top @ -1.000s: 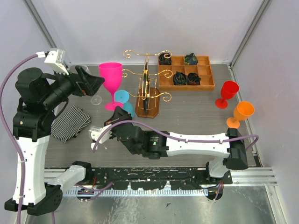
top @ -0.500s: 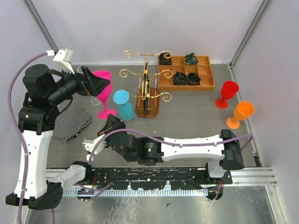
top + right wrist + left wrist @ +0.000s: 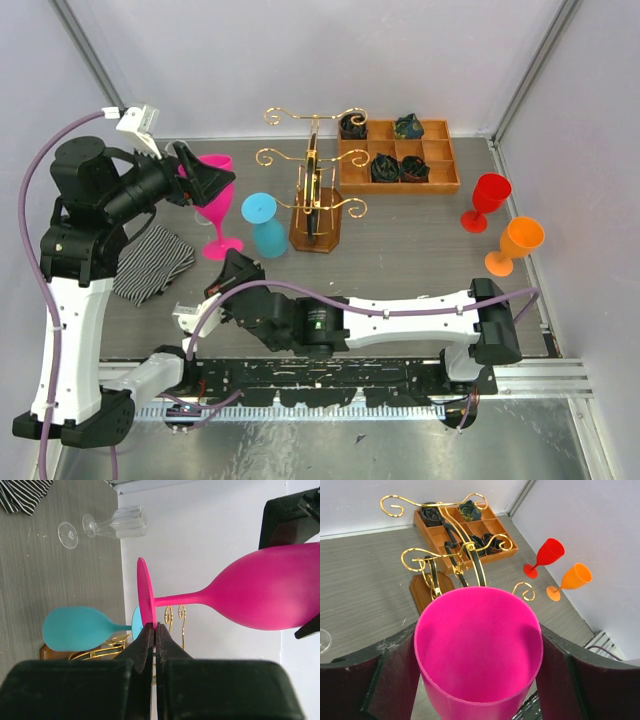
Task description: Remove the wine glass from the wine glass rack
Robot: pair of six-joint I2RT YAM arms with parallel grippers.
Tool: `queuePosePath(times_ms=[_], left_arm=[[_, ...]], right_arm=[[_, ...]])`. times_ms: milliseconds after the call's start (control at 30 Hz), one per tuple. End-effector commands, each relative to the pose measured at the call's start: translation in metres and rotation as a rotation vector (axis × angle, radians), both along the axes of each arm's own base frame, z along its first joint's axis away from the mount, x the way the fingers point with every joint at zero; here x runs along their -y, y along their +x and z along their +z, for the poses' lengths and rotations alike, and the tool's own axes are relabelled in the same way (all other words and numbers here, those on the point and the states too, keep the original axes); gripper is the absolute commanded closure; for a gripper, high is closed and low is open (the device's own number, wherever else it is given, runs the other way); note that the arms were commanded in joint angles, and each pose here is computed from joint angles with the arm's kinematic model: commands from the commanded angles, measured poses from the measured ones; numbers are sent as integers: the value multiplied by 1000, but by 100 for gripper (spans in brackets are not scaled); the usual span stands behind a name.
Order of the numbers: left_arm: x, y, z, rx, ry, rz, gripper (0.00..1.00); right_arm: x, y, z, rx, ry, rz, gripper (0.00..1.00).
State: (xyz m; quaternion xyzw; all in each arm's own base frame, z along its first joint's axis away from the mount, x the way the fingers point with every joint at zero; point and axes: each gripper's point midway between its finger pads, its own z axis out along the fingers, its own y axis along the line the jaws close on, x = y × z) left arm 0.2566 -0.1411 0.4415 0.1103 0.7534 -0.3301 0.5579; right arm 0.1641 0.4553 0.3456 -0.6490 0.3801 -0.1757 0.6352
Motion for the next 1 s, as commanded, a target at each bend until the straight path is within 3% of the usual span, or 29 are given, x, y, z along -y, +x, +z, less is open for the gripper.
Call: queuePosePath(times_ms=[0,100,200,267,333,433,767,967], left_arm=[[4,-3,-14,-48,29,-43,23],[2,-1,-19,-67,44,-34,31],[-4,3,-24,-71,64,6,32],[-16,7,-25,-57,90,76,31],[-27,11,-27,-48,117,142,31],[-42,15,-36,-46,159,225,28],[-97,52,-94,-4,221,568,25],[-124,75,-128,118,161,765,32]], right_arm=[[0,-3,35,24,90,12,99],[1,-2,36,25,96,2,99],[3,1,37,28,109,-25,97],[5,2,38,31,125,-51,64],[7,3,40,23,152,-75,41],[14,2,46,-6,200,-96,22],[70,6,79,-189,466,-190,15],[116,26,98,-232,627,-299,15]])
